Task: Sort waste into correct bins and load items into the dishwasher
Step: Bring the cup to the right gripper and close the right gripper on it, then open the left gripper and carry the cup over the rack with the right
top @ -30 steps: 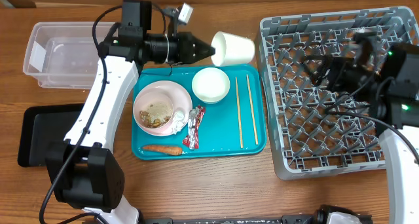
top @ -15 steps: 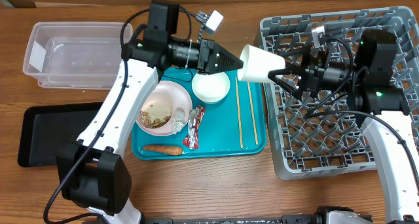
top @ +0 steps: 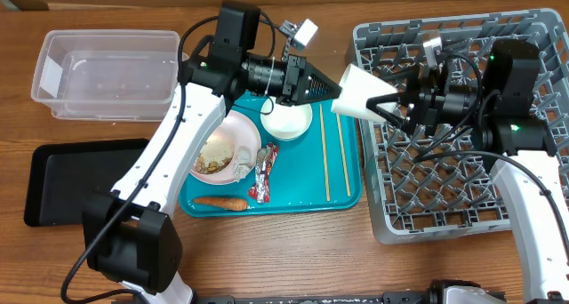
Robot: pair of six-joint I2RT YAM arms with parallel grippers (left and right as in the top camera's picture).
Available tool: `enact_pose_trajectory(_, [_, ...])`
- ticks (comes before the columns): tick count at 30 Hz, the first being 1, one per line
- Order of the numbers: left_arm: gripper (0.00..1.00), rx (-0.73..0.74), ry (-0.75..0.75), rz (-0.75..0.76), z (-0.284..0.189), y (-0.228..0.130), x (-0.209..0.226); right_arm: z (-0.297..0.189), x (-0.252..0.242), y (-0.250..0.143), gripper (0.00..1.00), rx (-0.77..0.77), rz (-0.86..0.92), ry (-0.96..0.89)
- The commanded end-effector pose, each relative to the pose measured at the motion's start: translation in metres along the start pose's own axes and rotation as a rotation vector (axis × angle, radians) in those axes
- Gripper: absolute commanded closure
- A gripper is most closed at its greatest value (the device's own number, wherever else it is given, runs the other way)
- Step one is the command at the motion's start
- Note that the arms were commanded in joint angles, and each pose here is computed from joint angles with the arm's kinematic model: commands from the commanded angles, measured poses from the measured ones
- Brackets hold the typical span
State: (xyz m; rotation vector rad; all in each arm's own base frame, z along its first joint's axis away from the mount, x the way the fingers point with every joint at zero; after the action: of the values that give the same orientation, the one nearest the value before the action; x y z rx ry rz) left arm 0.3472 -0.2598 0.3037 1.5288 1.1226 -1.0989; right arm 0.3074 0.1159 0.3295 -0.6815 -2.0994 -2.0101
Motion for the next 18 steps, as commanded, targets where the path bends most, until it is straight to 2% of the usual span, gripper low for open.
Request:
enact_pose_trajectory(1, [0.96,-0.038,0.031,-0.021,0.0022,0.0084,-0.001,0.001,0.0099,0.0086,0.38,-0.005,-0.029,0.046])
enact_pose_trajectory(11, [0.96,-0.056,0.017,0.004,0.0026,0.0146,-0.0066,0.0012,0.0084,0.0068,0.37,-0.002,-0.014,0.037])
enact_pose_trajectory(12, [0.96,-0.056,0.017,0.002,0.0026,0.0147,-0.0067,0.0011,0.0085,0.0068,0.32,-0.002,-0.014,0.038])
enact_pose_trajectory(14, [0.96,-0.056,0.017,0.002,0.0026,0.0147,-0.0067,0.0012,0.0084,0.0068,0.14,-0.002,-0.014,0.037])
enact_pose_trajectory(18, [0.96,-0.056,0.016,-0.005,0.0026,0.0147,-0.0068,0.0013,0.0042,0.0057,0.12,0.002,-0.006,0.006])
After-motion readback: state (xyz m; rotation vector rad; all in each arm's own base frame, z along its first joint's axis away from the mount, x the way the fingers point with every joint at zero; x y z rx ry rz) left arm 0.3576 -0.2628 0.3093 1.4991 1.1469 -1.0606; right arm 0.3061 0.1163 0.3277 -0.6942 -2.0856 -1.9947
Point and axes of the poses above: each gripper's point midway between its finger pads, its own z axis out along the fingers, its own x axis along the line the jaws close on, y = z × x, the point moved 4 cm from there along -z, back along the fingers, and after that the axes turned 9 degrees about -z, right-handed, at the moved point
